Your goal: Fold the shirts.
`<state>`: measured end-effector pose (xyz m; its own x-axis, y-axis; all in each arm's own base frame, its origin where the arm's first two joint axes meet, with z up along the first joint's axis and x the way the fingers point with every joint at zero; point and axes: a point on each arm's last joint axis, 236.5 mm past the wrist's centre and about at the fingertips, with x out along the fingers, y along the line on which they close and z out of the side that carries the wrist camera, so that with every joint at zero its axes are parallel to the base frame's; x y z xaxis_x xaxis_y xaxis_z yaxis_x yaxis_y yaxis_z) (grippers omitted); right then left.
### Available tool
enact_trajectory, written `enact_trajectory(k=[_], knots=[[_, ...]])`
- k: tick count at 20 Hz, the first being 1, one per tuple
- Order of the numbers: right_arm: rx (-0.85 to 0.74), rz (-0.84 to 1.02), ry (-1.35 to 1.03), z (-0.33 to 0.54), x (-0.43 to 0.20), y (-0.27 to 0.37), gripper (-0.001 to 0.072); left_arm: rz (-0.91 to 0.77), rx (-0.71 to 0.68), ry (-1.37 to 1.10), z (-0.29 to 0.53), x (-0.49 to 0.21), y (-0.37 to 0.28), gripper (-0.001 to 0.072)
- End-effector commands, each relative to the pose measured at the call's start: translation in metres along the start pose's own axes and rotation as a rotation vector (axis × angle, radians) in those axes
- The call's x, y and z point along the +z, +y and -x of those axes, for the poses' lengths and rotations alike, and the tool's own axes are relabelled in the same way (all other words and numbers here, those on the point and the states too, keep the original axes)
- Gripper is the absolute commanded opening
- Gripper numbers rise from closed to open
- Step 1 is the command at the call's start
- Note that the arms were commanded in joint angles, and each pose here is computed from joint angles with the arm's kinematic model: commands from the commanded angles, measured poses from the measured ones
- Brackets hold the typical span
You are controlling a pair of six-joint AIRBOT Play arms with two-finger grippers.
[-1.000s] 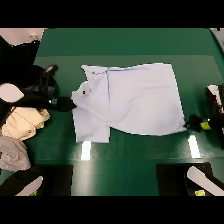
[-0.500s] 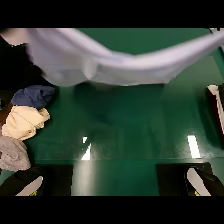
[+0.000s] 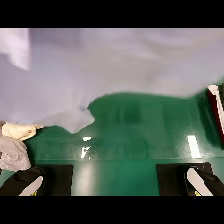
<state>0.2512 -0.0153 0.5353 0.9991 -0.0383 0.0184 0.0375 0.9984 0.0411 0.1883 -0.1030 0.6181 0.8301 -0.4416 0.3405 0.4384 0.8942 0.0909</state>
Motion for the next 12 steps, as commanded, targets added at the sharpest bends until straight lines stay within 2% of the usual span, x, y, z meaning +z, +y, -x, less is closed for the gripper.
enact_trajectory(k=[1, 7, 9, 12], knots=[[-0.233, -0.053, 0.263, -0.007, -0.059, -0.06, 0.0011, 0.038, 0.0, 0.076, -0.01, -0.029, 0.003, 0.0029], [-0.225, -0.197, 0.965, -0.072, -0.257, -0.094, 0.0011, 0.236, -0.011, 0.726, -0.07, -0.294, 0.019, 0.0029], [-0.22, -0.229, 1.097, -0.089, -0.301, -0.102, 0.0011, 0.285, -0.021, 0.927, -0.074, -0.375, 0.019, 0.0029], [-0.205, -0.259, 1.247, -0.112, -0.357, -0.108, 0.0011, 0.319, -0.019, 1.056, -0.093, -0.453, 0.026, 0.0029]])
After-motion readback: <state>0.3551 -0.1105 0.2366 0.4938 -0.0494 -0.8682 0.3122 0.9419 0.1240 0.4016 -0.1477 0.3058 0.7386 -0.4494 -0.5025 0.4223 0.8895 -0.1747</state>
